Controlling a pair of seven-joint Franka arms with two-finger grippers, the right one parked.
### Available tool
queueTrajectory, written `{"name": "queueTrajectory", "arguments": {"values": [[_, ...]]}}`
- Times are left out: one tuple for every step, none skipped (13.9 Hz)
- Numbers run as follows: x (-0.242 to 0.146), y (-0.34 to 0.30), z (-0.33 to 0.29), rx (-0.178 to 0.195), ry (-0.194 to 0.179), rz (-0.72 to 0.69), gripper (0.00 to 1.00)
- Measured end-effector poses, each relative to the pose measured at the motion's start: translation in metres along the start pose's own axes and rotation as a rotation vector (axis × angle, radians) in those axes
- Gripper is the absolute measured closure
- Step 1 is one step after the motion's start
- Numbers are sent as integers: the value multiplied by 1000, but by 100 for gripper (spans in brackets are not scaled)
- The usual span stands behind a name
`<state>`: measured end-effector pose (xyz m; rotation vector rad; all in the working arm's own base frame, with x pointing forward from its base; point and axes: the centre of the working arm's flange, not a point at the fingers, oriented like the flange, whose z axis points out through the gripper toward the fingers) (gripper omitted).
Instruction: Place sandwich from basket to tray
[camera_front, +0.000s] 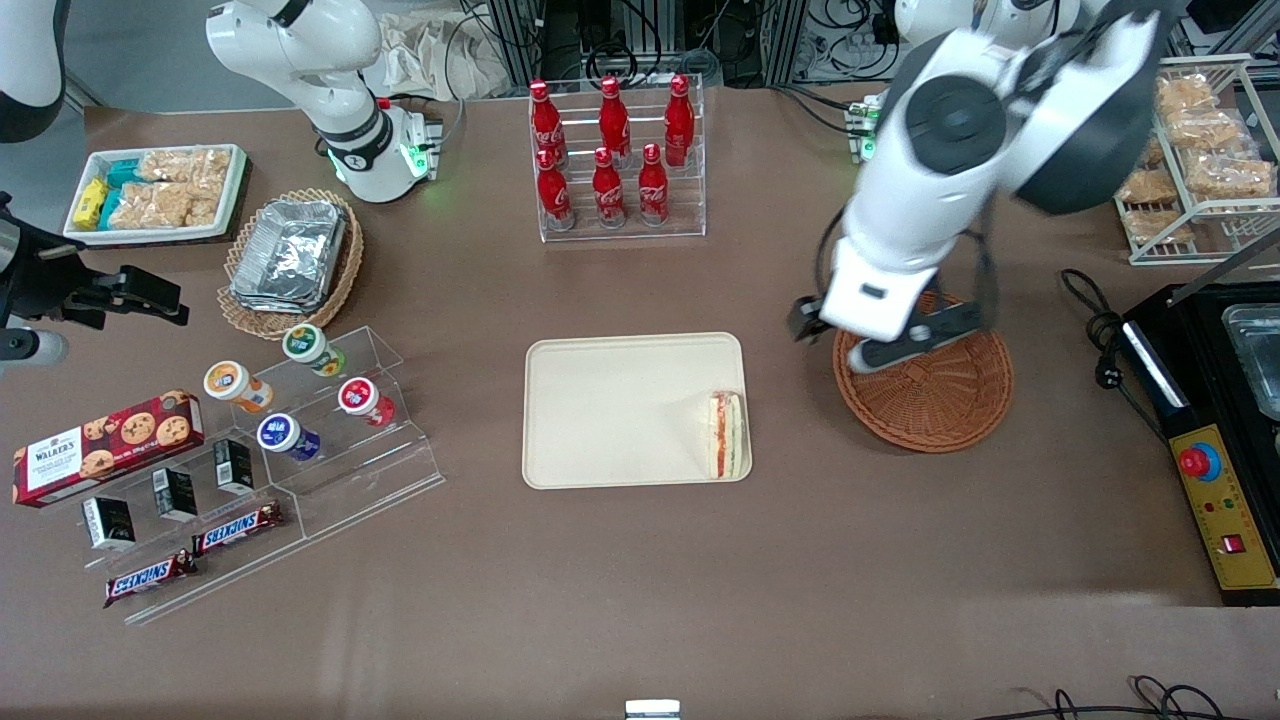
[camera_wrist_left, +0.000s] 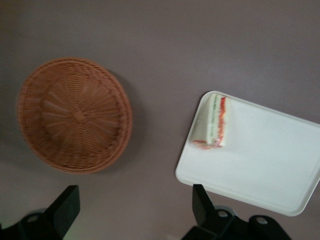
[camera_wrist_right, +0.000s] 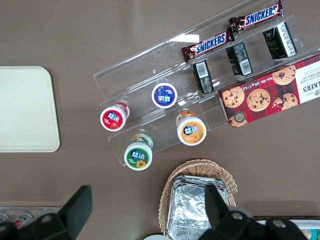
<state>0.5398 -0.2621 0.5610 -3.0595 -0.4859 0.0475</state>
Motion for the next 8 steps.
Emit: {"name": "queueTrajectory", "arguments": {"values": [[6,-30,-15,-1,4,37,0],[11,-62,-28,-5,11,87,0],[15,-96,-37,-11,17,147,0],[20,-131,-44,-20,21,219,0],[26,-164,-48,-28,22,290,0],[33,-192,-51,-36,24,361,0],[42,-212,-53,-42,30,413,0],[50,-223,-55,-44,36,442,0]]}}
